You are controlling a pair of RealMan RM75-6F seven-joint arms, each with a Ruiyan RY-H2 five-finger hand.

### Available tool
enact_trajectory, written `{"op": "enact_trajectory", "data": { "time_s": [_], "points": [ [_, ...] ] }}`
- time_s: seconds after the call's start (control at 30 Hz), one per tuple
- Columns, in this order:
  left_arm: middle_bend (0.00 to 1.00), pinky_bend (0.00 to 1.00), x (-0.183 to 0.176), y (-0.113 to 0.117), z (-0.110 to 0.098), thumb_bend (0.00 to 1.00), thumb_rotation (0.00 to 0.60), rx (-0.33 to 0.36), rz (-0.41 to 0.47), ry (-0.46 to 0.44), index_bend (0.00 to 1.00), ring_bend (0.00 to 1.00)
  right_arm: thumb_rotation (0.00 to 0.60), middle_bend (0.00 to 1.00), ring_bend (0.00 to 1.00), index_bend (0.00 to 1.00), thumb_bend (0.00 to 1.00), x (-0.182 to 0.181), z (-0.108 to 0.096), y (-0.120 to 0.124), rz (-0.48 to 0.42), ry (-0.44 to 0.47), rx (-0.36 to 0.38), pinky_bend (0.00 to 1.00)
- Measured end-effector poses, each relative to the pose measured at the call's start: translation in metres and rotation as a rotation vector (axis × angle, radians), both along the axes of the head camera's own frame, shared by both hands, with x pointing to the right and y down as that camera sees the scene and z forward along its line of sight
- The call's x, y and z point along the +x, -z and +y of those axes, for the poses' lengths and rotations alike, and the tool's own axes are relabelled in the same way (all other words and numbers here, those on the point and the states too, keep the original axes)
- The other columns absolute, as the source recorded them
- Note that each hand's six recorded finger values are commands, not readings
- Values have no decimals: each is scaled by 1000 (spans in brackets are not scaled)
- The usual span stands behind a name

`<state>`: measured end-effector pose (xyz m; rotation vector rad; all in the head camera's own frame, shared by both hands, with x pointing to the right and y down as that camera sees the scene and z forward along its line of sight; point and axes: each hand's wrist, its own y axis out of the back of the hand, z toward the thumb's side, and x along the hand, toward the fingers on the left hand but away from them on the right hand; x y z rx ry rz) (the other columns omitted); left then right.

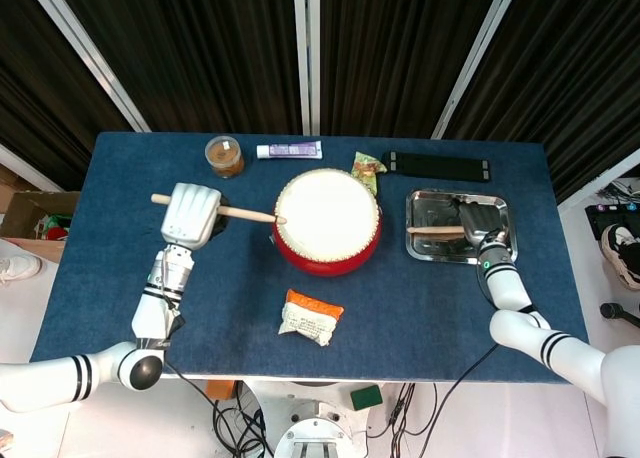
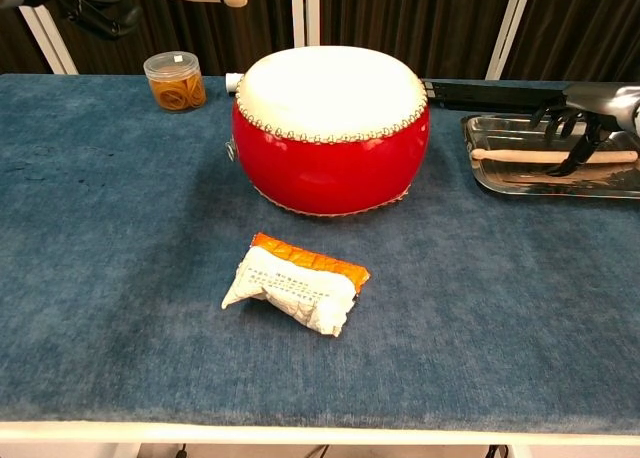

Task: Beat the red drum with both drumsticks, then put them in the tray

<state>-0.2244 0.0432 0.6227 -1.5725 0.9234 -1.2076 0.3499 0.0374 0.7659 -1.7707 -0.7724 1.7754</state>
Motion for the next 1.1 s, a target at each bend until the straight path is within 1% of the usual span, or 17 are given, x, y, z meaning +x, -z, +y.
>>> {"op": "enact_trajectory", "data": {
  "time_s": [0.07, 0.17, 0.27, 0.4, 0.53, 0.7, 0.83, 0.97, 1.1],
  "points": [
    [1000, 1000, 2, 0, 1, 471, 600, -1, 4, -6, 1000, 984, 600, 325, 229, 225, 176, 0, -1, 6, -6, 5, 13, 388],
    [1000, 1000, 6, -2, 1, 470, 600, -11, 9, -15, 1000, 983, 600, 324, 229, 224, 176, 2, -3, 24, -16, 24, 56, 388],
    [1000, 1000, 11, -7, 1, 470, 600, -26, 10, -18, 1000, 982, 600, 326, 229, 219, 176, 5, -5, 49, -29, 43, 110, 388],
    [1000, 1000, 19, -16, -3, 470, 600, -40, -6, -18, 997, 981, 600, 343, 234, 216, 176, 6, -7, 91, -61, 72, 177, 388],
    [1000, 1000, 30, -18, -6, 470, 600, -49, 0, -14, 993, 974, 600, 362, 243, 216, 176, -6, -5, 129, -116, 102, 216, 397],
    [1000, 1000, 46, -20, -8, 469, 600, -80, 13, -10, 984, 968, 600, 392, 252, 241, 176, -43, -4, 168, -235, 132, 229, 428],
    [1000, 1000, 67, -21, -9, 470, 600, -99, 26, -18, 980, 965, 600, 409, 255, 272, 176, -78, -8, 192, -330, 138, 220, 432],
    [1000, 1000, 85, -21, -11, 470, 600, -103, 30, -25, 974, 962, 600, 422, 266, 311, 177, -107, -16, 202, -353, 159, 212, 436],
    [1000, 1000, 94, -21, -15, 470, 600, -112, 39, -13, 973, 959, 600, 441, 277, 341, 209, -140, -23, 204, -350, 180, 204, 442]
  ]
}}
